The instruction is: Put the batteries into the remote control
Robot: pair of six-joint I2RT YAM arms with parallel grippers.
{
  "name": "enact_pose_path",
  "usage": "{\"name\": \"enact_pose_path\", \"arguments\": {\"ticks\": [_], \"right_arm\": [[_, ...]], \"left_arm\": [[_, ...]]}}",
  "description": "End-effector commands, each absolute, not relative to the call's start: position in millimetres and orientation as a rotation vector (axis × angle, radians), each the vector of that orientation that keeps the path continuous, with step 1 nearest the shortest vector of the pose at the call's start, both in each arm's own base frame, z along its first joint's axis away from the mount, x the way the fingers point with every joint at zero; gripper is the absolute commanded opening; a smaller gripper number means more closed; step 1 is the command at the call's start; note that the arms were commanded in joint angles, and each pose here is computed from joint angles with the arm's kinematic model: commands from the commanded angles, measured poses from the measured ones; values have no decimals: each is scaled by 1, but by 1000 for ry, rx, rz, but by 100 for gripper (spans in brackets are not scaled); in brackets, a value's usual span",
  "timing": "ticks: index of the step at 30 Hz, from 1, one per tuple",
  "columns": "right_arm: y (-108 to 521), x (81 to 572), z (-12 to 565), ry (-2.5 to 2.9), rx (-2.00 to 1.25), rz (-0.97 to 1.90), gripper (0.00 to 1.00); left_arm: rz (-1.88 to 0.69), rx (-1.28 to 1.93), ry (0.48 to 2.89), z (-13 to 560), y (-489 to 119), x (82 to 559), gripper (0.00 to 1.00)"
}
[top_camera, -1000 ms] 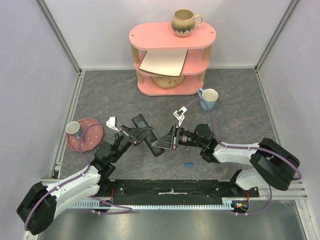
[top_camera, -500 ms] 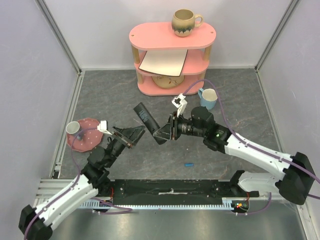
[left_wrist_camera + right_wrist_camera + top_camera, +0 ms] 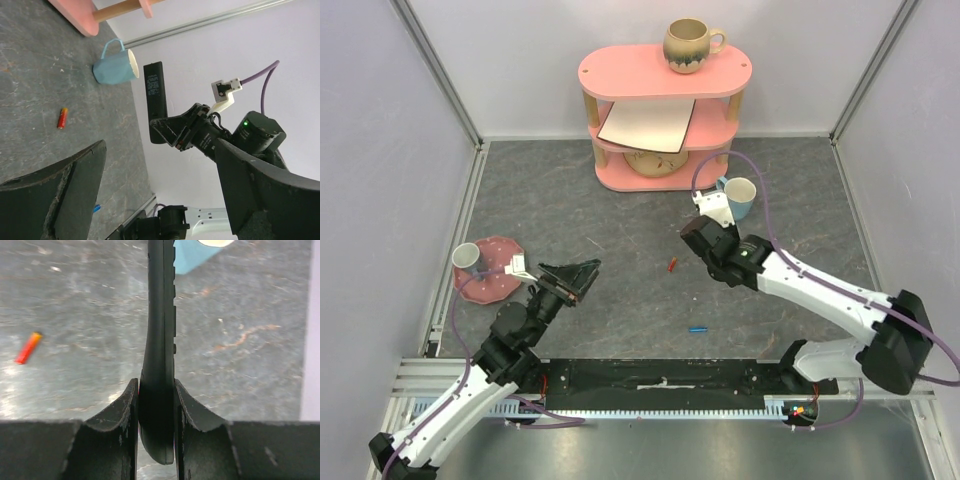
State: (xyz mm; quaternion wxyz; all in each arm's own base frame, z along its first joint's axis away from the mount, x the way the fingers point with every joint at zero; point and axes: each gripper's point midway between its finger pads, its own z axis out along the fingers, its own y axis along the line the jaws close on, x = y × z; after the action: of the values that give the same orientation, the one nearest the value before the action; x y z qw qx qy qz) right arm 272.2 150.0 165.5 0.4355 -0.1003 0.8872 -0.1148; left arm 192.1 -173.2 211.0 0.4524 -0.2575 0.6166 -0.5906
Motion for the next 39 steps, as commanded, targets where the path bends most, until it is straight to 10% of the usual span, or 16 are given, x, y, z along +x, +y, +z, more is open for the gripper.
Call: {"name": "enact_pose_path", "arguments": {"ticks": [1,18,31,39], "right_arm": [[121,277,157,2184,-242,-583,0],[143,269,41,2441,-588,-727,2],[173,258,27,2539,-620,-471,75],[198,262,96,2431,-470,-160,89]], "left_arm": [[-1396,-619,1562,205,-172,194,93],[-1431,-519,1708,178,-192,182,89],[-1454,-467,1711,178,-195,175,91],[-1336,-469,1754,175,-187,181,93]]}}
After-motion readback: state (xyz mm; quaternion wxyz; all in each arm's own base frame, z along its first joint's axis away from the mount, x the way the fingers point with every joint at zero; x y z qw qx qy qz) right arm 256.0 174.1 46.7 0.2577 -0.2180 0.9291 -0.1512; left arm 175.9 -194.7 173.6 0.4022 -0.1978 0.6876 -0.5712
